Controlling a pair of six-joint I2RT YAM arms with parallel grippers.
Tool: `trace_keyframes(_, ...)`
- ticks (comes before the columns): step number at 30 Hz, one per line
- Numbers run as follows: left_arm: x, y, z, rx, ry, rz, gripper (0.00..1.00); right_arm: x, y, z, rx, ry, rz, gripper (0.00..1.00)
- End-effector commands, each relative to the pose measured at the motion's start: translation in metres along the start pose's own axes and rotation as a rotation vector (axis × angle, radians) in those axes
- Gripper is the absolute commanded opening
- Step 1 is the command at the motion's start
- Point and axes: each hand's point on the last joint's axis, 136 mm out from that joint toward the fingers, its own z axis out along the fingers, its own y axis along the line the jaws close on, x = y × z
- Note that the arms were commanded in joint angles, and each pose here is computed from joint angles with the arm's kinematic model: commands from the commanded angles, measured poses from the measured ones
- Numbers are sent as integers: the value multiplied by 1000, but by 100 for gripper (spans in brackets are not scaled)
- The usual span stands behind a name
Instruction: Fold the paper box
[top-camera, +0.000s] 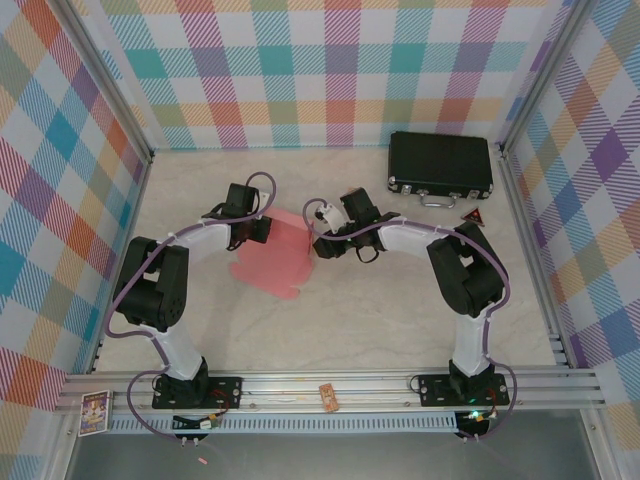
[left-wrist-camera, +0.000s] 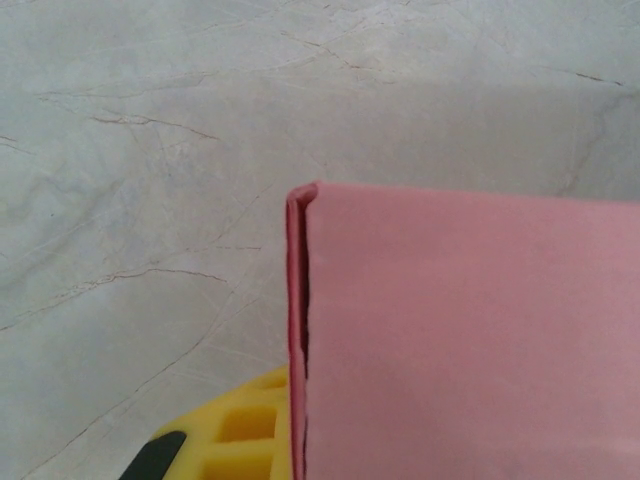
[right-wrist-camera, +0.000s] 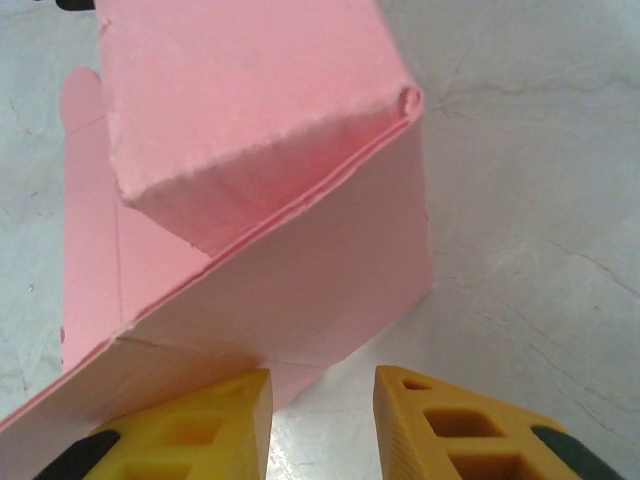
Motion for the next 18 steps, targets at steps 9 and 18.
trace_keyframes(9,17,-2,-3,-10,50,-3,8,-15,0,-9,-49,44,35,38)
trace_keyframes(18,16,-3,-4,-10,42,-1,8,-31,-3,-9,-74,64,11,40)
